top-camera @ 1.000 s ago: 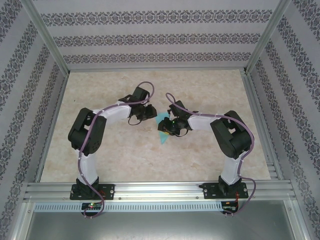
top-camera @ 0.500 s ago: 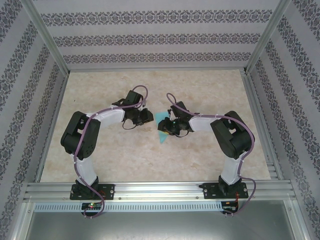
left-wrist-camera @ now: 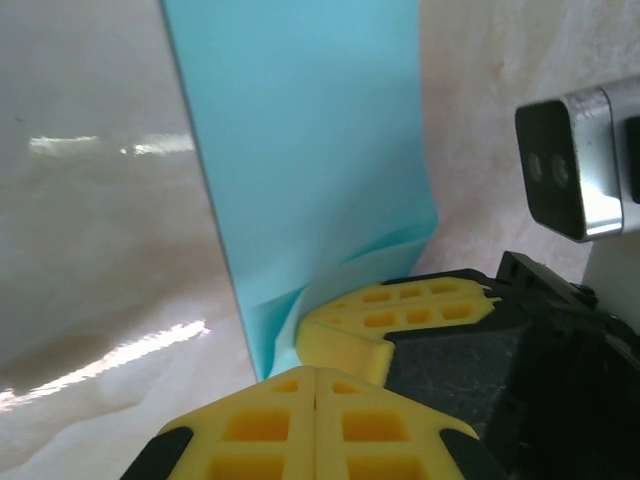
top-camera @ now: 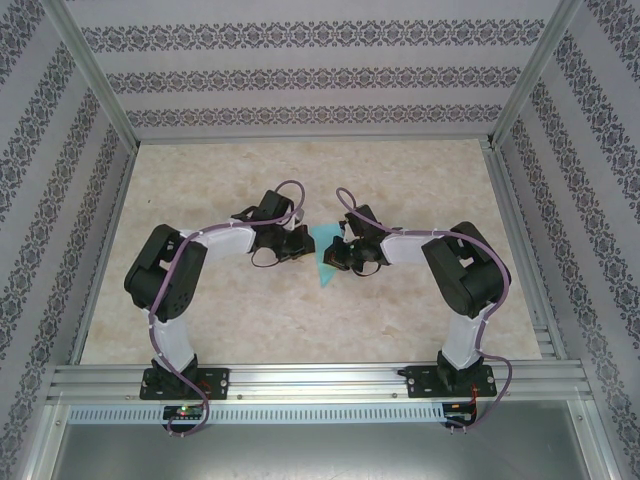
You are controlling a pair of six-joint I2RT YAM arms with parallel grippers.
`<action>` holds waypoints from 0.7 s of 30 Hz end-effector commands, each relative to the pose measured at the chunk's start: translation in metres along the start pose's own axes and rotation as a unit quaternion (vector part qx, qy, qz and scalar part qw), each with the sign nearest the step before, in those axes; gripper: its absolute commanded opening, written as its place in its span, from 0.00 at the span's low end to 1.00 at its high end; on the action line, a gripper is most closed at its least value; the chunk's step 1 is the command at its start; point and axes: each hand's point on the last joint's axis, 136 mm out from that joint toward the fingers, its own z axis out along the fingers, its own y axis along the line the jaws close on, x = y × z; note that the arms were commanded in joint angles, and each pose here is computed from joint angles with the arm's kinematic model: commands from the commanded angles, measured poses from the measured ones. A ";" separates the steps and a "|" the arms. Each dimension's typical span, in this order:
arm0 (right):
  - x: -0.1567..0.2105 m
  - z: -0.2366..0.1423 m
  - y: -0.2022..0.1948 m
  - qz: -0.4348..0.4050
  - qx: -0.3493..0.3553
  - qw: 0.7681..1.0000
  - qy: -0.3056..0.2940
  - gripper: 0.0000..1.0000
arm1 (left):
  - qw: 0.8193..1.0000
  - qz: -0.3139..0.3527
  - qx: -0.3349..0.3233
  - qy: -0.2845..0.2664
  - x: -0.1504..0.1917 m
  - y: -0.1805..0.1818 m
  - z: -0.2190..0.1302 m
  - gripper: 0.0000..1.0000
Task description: Fold a paper plane with a square sheet of paper (pick it up from the middle)
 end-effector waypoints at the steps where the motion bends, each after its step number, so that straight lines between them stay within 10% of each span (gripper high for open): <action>1: 0.020 0.006 -0.042 0.029 0.065 0.997 0.028 0.01 | 1.000 0.013 0.024 0.005 0.004 -0.012 0.006 0.03; 21: 0.022 0.008 -0.044 0.032 0.066 0.997 0.033 0.00 | 1.000 0.006 -0.004 0.020 0.004 -0.001 0.031 0.00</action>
